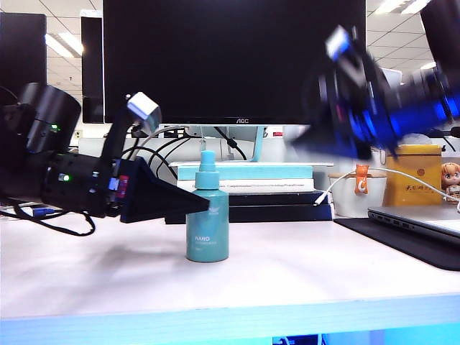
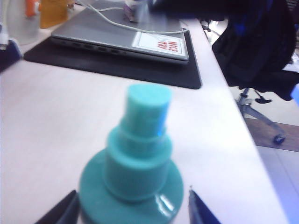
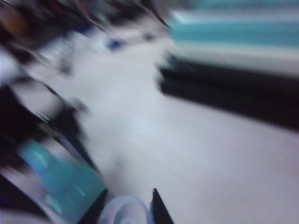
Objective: Pick up the sprayer with the left hand, pick up its lid with the right hand then put the lid on the sprayer.
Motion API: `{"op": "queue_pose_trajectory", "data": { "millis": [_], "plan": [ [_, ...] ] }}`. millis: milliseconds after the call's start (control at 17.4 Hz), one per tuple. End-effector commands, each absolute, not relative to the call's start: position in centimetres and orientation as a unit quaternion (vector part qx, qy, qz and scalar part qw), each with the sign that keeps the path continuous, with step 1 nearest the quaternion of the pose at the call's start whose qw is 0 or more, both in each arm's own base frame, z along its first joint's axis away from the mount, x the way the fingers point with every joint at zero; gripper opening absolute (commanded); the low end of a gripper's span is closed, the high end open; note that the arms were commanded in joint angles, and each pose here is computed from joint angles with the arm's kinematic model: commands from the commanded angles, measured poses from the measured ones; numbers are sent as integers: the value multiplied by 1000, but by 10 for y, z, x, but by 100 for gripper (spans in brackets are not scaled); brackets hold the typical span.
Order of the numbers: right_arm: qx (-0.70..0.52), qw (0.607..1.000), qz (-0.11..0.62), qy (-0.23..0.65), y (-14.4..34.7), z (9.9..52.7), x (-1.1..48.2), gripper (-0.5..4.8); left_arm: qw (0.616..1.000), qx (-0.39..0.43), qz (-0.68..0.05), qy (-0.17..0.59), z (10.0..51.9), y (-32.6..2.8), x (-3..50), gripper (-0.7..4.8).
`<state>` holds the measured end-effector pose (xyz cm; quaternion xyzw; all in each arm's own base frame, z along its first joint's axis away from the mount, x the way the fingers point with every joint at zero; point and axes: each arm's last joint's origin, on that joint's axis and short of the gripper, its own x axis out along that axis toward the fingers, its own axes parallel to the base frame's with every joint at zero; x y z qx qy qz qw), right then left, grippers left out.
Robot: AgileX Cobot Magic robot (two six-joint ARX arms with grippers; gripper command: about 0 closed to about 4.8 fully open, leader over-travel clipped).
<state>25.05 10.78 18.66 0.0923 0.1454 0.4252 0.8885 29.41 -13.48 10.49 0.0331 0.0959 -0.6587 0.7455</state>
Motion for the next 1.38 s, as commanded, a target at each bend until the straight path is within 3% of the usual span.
{"op": "queue_pose_trajectory", "data": {
  "millis": [57,575,862,1379],
  "plan": [
    [120,851,486,159,117,216,256,76,733,51,-673,84,106,-153,288,309],
    [118,803,539,225,138,223,251,76,726,63,-681,78,105,-166,285,309],
    [72,819,532,204,156,226,247,76,699,46,-709,86,99,-166,283,309],
    [19,809,537,239,173,229,258,95,699,46,-708,87,99,-166,283,309]
  ]
}}
